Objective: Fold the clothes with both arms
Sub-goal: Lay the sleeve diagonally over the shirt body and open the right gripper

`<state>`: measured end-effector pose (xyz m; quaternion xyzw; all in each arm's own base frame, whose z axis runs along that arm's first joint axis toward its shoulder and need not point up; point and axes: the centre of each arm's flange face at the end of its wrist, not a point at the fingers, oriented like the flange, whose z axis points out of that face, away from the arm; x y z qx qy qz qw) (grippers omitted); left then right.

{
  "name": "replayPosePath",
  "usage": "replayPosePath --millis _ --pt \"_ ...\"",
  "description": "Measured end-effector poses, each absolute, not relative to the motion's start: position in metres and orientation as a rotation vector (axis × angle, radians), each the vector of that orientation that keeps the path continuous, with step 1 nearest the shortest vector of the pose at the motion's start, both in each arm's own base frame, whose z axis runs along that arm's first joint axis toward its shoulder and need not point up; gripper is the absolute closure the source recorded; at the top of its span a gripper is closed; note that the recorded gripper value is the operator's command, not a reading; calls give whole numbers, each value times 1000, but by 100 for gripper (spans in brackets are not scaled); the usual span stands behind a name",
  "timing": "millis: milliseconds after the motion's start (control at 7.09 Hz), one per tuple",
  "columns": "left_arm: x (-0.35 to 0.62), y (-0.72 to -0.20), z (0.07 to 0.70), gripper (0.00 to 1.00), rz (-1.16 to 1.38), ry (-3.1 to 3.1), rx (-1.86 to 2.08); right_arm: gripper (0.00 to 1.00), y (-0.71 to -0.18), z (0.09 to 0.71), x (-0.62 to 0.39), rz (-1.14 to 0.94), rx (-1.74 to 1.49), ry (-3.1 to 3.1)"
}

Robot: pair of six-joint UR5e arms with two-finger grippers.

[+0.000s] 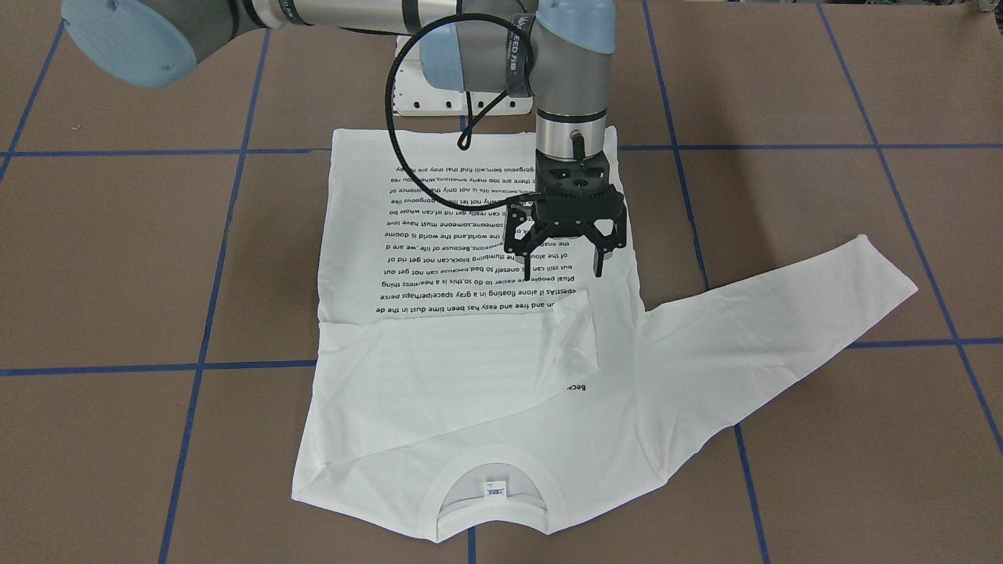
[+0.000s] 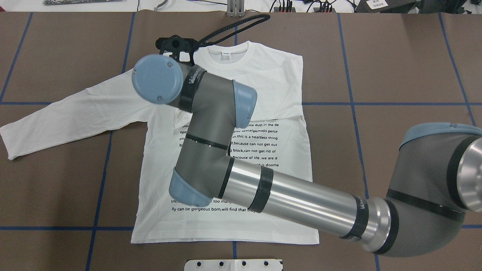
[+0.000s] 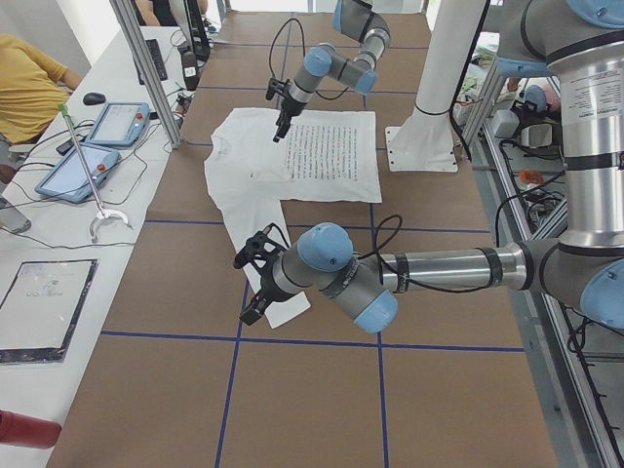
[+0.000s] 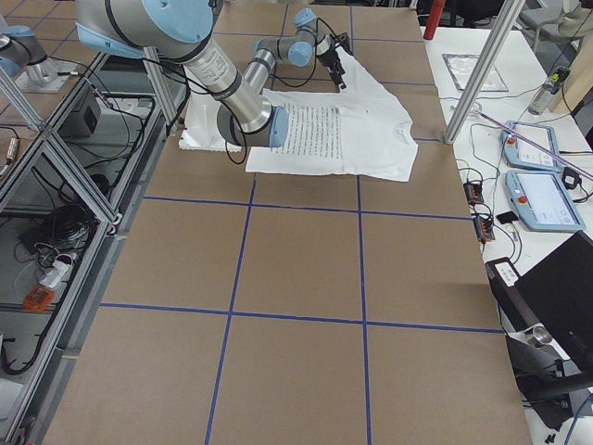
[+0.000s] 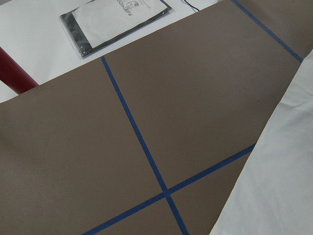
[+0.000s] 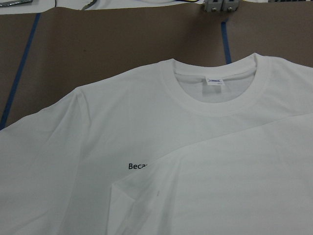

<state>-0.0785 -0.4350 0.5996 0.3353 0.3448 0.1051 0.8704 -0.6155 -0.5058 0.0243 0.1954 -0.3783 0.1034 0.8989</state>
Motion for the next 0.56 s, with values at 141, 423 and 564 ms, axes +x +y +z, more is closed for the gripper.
replayPosePath --millis 141,423,564 --pt "-78 -437 597 0 192 733 696 0 -544 29 -579 204 320 -779" --pt "-71 -440 588 0 168 758 717 0 -614 58 -497 139 234 -756" --pt "-56 -442 586 0 185 776 712 0 -642 88 -448 88 222 -753"
